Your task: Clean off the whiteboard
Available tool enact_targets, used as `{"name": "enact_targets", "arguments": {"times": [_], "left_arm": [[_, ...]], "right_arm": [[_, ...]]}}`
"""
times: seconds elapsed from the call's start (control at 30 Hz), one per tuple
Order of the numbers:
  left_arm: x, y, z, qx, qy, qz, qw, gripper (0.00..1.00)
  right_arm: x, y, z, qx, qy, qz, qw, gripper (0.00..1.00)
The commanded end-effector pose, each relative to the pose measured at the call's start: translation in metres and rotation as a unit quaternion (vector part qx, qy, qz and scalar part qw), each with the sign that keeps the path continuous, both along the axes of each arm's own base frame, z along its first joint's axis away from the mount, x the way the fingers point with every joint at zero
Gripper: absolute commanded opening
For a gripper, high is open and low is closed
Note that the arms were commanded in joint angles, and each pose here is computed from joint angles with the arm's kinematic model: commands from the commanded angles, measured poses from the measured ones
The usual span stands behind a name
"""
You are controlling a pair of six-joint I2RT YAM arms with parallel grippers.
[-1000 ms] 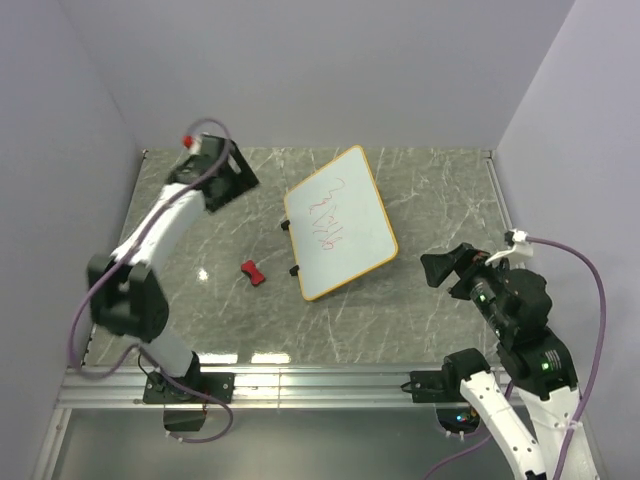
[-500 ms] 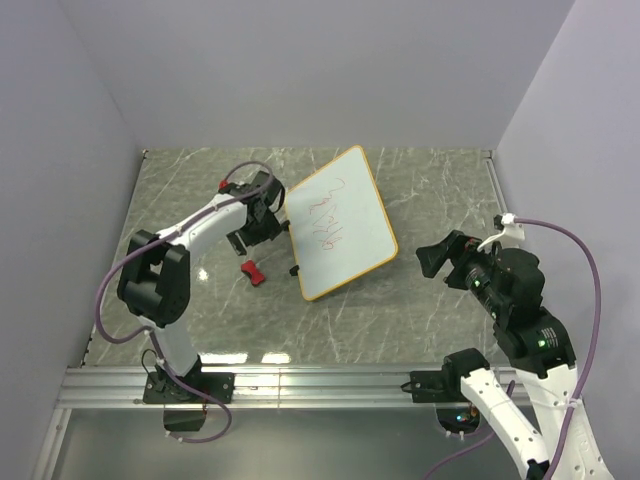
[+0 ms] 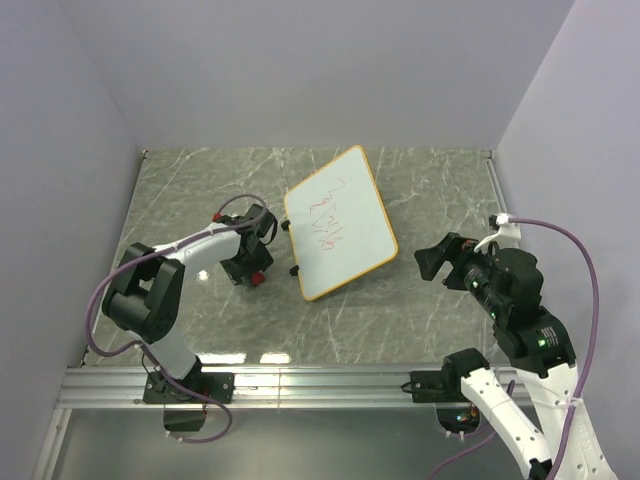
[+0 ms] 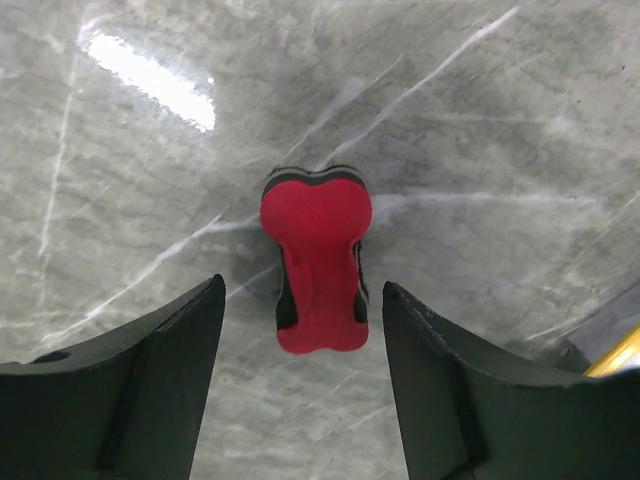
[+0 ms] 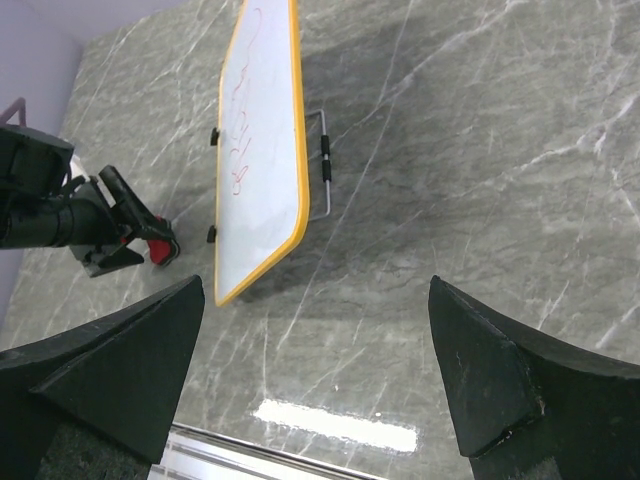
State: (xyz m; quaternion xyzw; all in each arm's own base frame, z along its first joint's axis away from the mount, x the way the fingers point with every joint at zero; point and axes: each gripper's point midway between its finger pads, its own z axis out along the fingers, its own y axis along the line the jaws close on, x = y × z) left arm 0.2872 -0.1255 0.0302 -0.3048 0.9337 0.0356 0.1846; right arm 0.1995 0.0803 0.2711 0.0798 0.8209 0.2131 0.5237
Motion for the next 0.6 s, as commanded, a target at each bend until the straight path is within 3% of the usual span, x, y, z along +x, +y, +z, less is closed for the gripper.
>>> {"name": "enact_targets", "arguments": {"times": [0.0,0.13,0.23,0.33,0.37,0.43,0.47,0.57], "left_arm": [[0.013,-0.009,0.005,-0.022,-0.038,-0.004,0.999,0.68],[0.02,-0.012,-0.005,-0.018,-0.036,-0.008,0.999,0.66],[0.025,-0.013,-0.013,-0.011,-0.032,-0.011,0.999,0.58],[0.025,-0.013,-0.02,-0.008,-0.029,-0.013,0.999,0.42],[0.025,-0.013,-0.021,-0.009,-0.03,-0.015,0.999,0.28],[0.027,-0.015,-0.02,-0.014,-0.033,-0.019,0.999,0.14],[0.027,-0.017,-0.018,-0.017,-0.034,-0.022,0.999,0.01],[0.037,-0.024,0.009,-0.022,-0.059,-0.02,0.998,0.0]], "right_arm": [[0.0,0.002,0.002,-0.011,-0.005,0.01,1.0,1.0],[0.0,0.004,-0.001,-0.015,-0.001,0.015,1.0,1.0],[0.002,0.007,0.005,-0.018,-0.009,0.023,1.0,1.0],[0.001,0.022,0.021,-0.014,-0.023,0.072,0.997,1.0],[0.001,0.029,0.027,-0.011,-0.028,0.09,0.996,1.0],[0.004,0.044,0.044,-0.001,-0.039,0.127,0.991,1.0],[0.003,0.051,0.051,0.007,-0.04,0.147,0.988,1.0],[0.012,0.065,0.076,0.013,-0.039,0.177,0.983,0.95]]}}
